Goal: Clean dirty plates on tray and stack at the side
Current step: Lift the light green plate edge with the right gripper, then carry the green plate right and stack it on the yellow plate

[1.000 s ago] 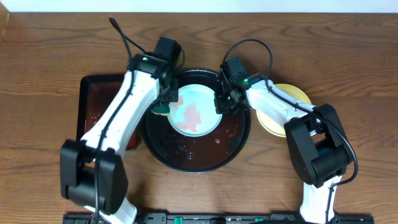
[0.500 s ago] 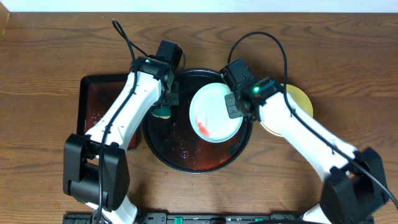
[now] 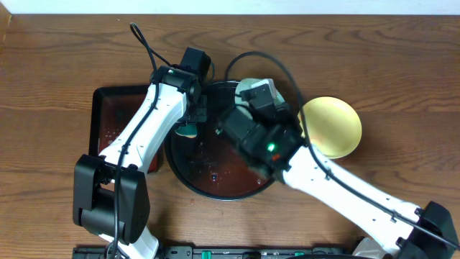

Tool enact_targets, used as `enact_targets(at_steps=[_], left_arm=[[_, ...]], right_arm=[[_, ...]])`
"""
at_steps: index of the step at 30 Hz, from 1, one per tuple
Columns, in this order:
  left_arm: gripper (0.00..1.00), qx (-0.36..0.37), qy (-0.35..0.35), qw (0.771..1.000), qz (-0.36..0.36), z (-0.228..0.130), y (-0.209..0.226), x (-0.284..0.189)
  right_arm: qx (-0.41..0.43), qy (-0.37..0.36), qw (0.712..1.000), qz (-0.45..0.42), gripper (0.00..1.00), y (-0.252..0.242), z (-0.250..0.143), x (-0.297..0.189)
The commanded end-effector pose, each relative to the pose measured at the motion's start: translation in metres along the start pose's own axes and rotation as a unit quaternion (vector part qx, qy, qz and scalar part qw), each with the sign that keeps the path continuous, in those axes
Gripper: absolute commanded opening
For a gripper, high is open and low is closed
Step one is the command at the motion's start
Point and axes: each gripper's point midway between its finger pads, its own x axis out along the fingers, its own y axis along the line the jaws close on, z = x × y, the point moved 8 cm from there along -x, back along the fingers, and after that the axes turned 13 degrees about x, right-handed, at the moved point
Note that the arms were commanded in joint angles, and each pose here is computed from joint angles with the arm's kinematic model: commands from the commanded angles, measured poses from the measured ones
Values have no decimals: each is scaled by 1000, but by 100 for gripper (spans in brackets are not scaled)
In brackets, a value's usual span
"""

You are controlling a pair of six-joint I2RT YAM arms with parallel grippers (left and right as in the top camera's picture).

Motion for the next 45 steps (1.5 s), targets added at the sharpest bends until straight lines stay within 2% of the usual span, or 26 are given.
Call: enact_targets(at_steps=[1, 7, 17, 23, 28, 32, 38, 41, 45], left_arm=[[8, -5, 8, 1000, 5, -2, 1, 5], [8, -5, 8, 1000, 5, -2, 1, 5], [8, -5, 9, 1000, 5, -2, 1, 5], [8, -5, 9, 1000, 5, -2, 1, 5], [8, -5, 9, 1000, 5, -2, 1, 5], [8, -5, 9, 1000, 5, -2, 1, 5], [8, -5, 9, 1000, 5, -2, 1, 5], [8, -5, 9, 1000, 5, -2, 1, 5], [8, -4, 10, 1000, 5, -2, 1, 5]], right_arm=[[14, -98, 991, -94, 1, -18, 17, -22], [9, -139, 983, -122, 1, -17, 20, -37], [28, -126, 986, -104, 1, -16, 15, -35], [42, -9, 999, -21, 1, -11, -5, -15], [78, 125, 988, 56, 1, -14, -18, 15], [94, 214, 962, 141, 1, -21, -21, 42], [148, 296, 905, 266, 1, -51, -20, 80], [191, 318, 887, 273, 1, -82, -24, 102], [252, 341, 877, 225, 1, -129, -38, 128]])
